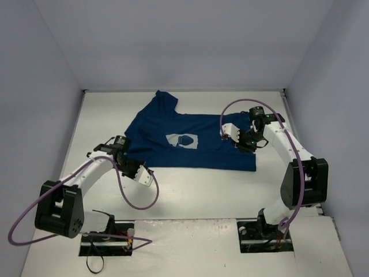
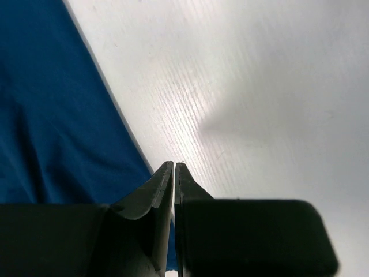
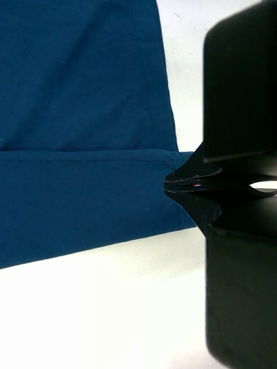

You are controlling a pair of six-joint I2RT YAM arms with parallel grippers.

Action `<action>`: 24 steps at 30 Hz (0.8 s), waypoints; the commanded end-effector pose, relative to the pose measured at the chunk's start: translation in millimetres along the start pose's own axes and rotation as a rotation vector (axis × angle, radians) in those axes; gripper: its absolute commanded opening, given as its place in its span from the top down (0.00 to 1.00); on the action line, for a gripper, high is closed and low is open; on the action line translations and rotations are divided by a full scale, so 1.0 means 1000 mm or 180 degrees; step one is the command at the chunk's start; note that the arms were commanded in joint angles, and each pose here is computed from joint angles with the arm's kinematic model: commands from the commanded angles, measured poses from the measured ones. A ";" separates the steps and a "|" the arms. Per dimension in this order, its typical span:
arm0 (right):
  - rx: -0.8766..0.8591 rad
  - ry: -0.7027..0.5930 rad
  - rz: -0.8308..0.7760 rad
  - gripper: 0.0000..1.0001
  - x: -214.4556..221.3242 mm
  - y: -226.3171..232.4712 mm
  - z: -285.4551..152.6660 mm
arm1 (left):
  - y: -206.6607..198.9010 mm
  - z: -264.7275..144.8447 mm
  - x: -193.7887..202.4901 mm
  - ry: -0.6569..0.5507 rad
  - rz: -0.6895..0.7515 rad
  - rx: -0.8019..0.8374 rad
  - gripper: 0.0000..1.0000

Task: Fold and stack the t-shirts
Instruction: Fold the flattened tshirt in 1/3 of the way, then grap the side of the flattened tshirt furthest away from the robot with both arms

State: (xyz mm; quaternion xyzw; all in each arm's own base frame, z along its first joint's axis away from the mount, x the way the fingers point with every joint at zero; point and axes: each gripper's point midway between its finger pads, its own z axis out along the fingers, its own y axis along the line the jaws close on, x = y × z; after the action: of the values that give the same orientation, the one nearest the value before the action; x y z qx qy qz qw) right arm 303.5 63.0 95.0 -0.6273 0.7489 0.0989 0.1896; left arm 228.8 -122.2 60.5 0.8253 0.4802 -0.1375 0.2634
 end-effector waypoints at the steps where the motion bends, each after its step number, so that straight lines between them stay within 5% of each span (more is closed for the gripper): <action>1: 0.0040 -0.0173 0.0083 1.00 -0.009 -0.006 -0.013 | 0.017 -0.026 -0.048 -0.0485 -0.0027 -0.0284 0.95; 3: 0.0157 -0.0558 0.0280 1.00 -0.026 -0.032 -0.028 | 0.060 -0.049 -0.060 -0.0641 -0.0992 -0.0621 0.81; 9: 0.0197 -0.1271 0.1198 0.86 -0.046 -0.110 -0.046 | 0.230 -0.143 -0.051 -0.0981 -0.2311 -0.1693 0.48; 12: 0.0178 -0.1478 0.1425 0.84 -0.051 -0.137 -0.047 | 0.289 -0.157 -0.019 -0.1122 -0.2901 -0.2040 0.45; 15: 0.0171 -0.1619 0.1682 0.83 -0.050 -0.163 -0.041 | 0.347 -0.149 0.039 -0.1529 -0.3978 -0.2457 0.40; 16: 0.0178 -0.1636 0.1786 0.83 -0.046 -0.171 -0.035 | 0.361 -0.152 0.053 -0.1613 -0.4140 -0.2657 0.30; 24: 0.0446 -0.1797 0.2749 0.77 0.005 -0.227 -0.020 | 0.443 -0.140 0.137 -0.2071 -0.4839 -0.3494 0.29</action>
State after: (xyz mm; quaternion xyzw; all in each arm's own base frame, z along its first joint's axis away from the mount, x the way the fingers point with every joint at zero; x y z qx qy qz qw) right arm 495.9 31.2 106.8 -0.2757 0.8614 0.2708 0.3296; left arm 626.0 -127.9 161.4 0.0986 0.8461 -0.2257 0.4727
